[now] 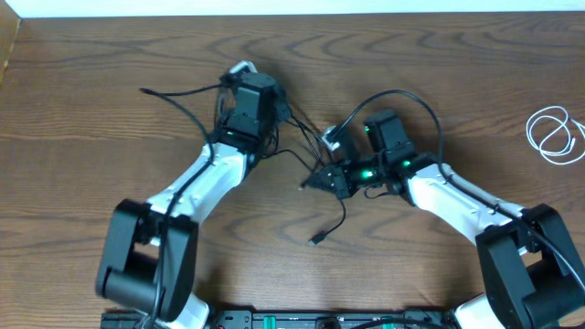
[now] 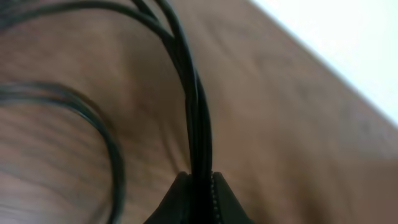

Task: Untangle cables

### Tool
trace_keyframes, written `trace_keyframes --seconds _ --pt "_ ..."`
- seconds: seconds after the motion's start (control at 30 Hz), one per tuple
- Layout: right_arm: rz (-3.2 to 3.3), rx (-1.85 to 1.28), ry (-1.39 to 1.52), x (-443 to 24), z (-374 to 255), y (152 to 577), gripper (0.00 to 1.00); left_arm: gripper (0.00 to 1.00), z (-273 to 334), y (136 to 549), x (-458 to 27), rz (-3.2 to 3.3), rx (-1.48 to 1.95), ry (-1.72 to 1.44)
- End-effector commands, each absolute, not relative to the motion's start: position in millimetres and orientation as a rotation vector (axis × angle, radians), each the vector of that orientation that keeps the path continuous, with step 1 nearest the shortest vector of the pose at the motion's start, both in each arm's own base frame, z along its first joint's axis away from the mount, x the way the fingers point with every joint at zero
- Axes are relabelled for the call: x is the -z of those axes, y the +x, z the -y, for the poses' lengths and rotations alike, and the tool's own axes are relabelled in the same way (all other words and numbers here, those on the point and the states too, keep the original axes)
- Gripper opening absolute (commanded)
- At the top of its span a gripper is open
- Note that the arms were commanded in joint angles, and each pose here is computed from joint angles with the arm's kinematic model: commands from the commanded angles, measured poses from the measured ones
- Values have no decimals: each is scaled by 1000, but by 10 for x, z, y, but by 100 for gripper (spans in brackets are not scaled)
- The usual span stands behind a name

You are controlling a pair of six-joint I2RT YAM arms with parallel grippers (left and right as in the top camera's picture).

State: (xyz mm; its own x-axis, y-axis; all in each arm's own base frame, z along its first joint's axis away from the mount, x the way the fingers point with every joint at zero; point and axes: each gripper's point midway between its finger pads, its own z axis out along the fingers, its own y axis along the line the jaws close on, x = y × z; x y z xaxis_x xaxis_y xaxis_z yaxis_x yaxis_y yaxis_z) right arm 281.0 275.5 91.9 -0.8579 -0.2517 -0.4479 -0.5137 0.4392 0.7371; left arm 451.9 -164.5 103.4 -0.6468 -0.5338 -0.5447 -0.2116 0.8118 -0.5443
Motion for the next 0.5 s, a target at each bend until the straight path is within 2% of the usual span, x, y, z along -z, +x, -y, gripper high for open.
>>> trace_keyframes --seconds 0.0,0.27,0.3,0.33,0.4,0.47 --pt "-2405 -1400 -647 -955 -2667 2872 1 8 2046 4352 -906 -2361 697 -398" --pt "-2413 -1393 -620 -946 -2609 2911 1 8 2558 4127 -881 -2385 753 -245" --pt "-2413 -1393 -620 -946 -2609 2911 1 12 2611 4110 -897 -2380 760 -225" --pt "-2413 -1394 -620 -946 -2609 2911 1 17 2654 4096 -913 -2374 763 -196" --pt "-2413 -1394 -620 -946 -2609 2911 1 50 2727 4090 -958 -2353 763 -134" --pt "-2413 -1394 -620 -946 -2609 2911 1 73 2745 4103 -992 -2344 758 -109"
